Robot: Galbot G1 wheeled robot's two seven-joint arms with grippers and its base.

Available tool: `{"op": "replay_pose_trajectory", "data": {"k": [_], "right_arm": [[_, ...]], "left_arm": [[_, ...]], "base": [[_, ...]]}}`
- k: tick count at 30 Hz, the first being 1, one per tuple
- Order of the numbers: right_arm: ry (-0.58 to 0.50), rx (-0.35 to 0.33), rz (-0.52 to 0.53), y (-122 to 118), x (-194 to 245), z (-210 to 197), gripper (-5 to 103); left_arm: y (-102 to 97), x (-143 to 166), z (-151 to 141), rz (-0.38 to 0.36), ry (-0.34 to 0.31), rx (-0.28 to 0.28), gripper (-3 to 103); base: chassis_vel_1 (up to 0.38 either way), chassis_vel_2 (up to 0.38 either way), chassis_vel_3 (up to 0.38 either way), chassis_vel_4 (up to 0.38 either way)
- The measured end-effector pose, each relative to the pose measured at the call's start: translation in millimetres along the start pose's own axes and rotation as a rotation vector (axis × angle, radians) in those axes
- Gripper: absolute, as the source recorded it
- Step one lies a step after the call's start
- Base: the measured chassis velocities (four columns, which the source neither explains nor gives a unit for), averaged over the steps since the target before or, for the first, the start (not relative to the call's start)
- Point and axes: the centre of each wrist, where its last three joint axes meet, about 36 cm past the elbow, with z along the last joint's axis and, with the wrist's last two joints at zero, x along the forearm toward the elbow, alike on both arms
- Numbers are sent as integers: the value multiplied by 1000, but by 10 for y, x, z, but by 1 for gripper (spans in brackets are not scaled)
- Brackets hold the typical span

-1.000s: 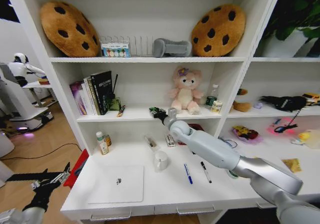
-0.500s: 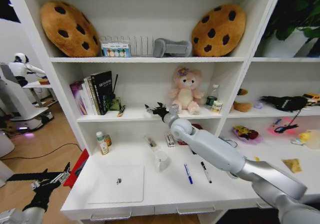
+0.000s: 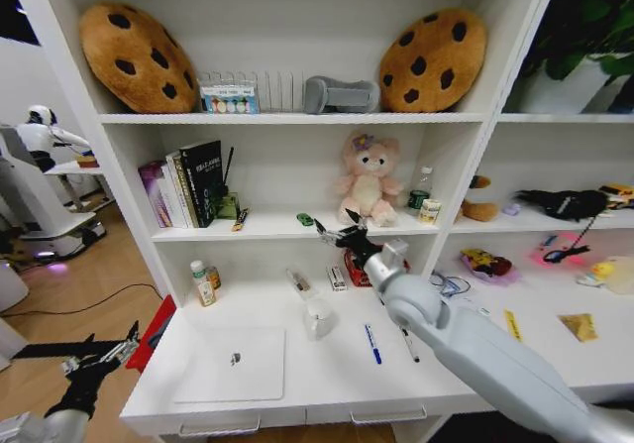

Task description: Organize the objects on the table.

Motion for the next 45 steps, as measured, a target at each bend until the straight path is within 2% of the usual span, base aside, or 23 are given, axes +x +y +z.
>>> {"op": "replay_pose_trajectory", "data": {"k": [6,10,13,15,16,17,18,19,21,24,26,27,28,29,31,35,45], "right_arm": [[8,18,93,-18,383,135,100],[108,-10,187,-40,810,422,100],[152,-26,214,-27,937,517,100],[237,-30,285,46,1068,714,100],[237,-30,285,46,1068,714,100],[302,-30,317,104,1101,810,100],[352,-37,329,143,1111,854,100],[352,-37,329,143,1111,854,100],[515,-89,339,225,1075,912,100],[573,-116,333,241,1049,915,100],[687,-173,320,251,976,939,100],[687,-173,320,251,976,939,100],[744,-204,318,245,934,969,100],[744,-204,318,245,934,969,100],[811,-234,326,213,851,1028,100],[856,-245,333,126,724,1110,100],[889,-244,360,-58,544,1336,100]], "left_arm": [[0,0,0,0,0,0,100],[0,0,0,0,0,0,100],[0,-1,0,0,0,0,100],[0,0,0,0,0,0,100],[0,0,0,0,0,0,100],[0,0,0,0,0,0,100],[0,0,0,0,0,0,100],[0,0,0,0,0,0,100],[0,0,0,0,0,0,100],[0,0,0,0,0,0,100],[0,0,0,0,0,0,100],[0,0,0,0,0,0,100],[0,0,0,0,0,0,100],[0,0,0,0,0,0,100],[0,0,0,0,0,0,100],[0,0,0,0,0,0,100],[0,0,0,0,0,0,100]], "base": [[0,0,0,0],[0,0,0,0],[0,0,0,0],[0,0,0,0],[0,0,0,0],[0,0,0,0],[0,0,0,0],[0,0,0,0],[0,0,0,0],[0,0,0,0],[0,0,0,0],[0,0,0,0],[0,0,0,0],[0,0,0,0],[0,0,0,0],[0,0,0,0],[0,0,0,0]]}}
